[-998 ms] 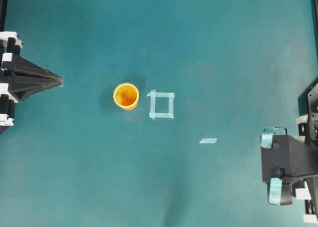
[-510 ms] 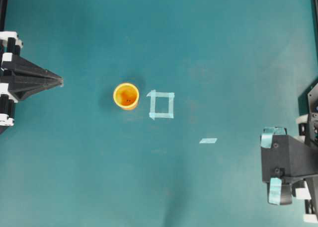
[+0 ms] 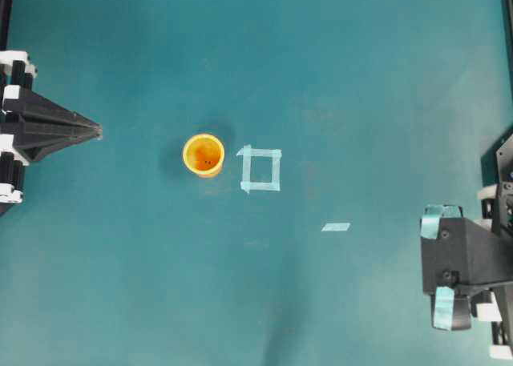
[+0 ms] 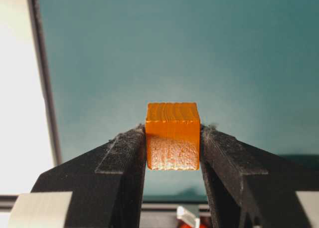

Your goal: Lift the orange block with right arm.

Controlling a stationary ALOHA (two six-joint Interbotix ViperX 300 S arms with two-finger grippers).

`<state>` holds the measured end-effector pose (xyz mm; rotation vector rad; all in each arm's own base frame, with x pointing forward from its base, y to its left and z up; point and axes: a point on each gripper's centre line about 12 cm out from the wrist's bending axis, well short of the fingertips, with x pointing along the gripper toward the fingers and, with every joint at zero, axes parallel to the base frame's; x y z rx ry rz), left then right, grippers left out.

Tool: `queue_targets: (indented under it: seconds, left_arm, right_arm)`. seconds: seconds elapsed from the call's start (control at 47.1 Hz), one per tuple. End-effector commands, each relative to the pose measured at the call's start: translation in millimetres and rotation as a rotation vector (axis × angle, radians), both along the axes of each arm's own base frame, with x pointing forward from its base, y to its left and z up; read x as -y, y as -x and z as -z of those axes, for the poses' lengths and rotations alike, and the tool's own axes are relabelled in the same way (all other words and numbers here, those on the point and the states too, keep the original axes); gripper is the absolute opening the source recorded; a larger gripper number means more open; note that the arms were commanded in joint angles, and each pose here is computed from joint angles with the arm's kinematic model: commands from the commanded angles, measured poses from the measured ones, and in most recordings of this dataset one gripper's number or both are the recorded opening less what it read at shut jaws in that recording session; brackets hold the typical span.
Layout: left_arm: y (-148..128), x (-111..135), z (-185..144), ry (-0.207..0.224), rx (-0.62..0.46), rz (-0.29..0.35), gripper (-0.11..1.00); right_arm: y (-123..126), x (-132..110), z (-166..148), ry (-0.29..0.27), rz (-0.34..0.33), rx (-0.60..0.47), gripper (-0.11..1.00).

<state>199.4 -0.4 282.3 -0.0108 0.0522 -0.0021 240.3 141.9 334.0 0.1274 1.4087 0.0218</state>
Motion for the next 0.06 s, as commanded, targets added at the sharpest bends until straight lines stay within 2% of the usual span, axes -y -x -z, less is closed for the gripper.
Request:
queue_targets:
  seconds: [0.0, 0.042]
  left_arm:
    - [-2.7, 0.0, -8.7, 0.000, 0.021, 0.000, 0.01]
    - [-2.9, 0.0, -8.2, 0.000, 0.018, 0.000, 0.01]
  right_arm:
    - [3.6, -0.1, -8.1, -0.016, -0.005, 0.023, 0.39]
    - [3.7, 0.0, -8.0, -0.015, -0.005, 0.021, 0.39]
